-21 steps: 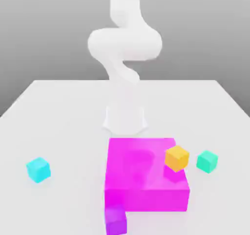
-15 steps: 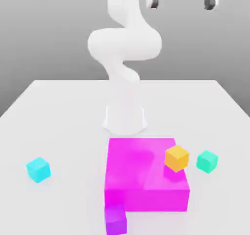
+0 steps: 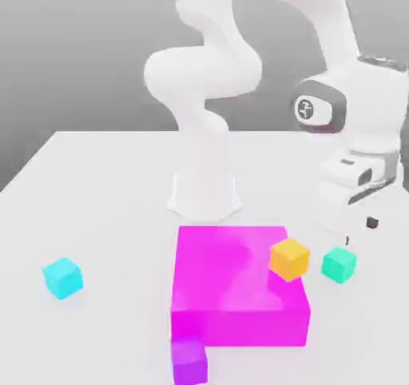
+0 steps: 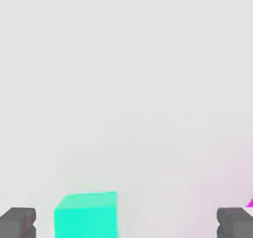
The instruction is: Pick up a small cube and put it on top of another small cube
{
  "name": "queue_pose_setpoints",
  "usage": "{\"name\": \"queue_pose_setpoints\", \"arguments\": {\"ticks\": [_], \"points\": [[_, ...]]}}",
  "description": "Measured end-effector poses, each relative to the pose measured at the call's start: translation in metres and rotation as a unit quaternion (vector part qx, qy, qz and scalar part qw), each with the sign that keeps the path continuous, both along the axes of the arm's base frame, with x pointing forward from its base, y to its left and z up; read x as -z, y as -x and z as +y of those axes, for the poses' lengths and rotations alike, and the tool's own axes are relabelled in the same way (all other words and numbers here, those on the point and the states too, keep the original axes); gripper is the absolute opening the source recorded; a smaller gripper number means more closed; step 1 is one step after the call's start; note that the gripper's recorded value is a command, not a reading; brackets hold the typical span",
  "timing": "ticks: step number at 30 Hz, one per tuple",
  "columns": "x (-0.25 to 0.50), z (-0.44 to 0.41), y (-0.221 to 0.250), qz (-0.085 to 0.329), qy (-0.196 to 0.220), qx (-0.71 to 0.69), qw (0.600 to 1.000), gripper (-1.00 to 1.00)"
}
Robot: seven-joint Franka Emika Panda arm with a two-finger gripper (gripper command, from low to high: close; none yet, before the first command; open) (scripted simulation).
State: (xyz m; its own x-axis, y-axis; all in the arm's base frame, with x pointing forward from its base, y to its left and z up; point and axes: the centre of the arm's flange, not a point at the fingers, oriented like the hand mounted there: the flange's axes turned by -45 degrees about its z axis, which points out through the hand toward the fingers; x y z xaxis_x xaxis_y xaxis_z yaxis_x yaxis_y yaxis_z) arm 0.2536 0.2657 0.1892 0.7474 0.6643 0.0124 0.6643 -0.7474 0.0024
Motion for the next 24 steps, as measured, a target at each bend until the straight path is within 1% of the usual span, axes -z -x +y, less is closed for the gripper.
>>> {"name": "queue_pose_setpoints", "arguments": {"ticks": [7, 8, 15, 23, 24], "points": [[0.057, -0.001, 0.005, 0.006, 0.001, -0.001, 1.0, 0.0], [0.063, -0.002, 0.005, 0.006, 0.002, -0.002, 1.0, -1.0], [0.063, -0.002, 0.005, 0.005, 0.002, -0.002, 1.0, -1.0], [0.005, -0.001, 0.005, 0.005, 0.002, -0.003, 1.0, -1.0], [-0.003, -0.01, -0.005, 0.003, 0.006, 0.004, 1.0, -1.0]]}}
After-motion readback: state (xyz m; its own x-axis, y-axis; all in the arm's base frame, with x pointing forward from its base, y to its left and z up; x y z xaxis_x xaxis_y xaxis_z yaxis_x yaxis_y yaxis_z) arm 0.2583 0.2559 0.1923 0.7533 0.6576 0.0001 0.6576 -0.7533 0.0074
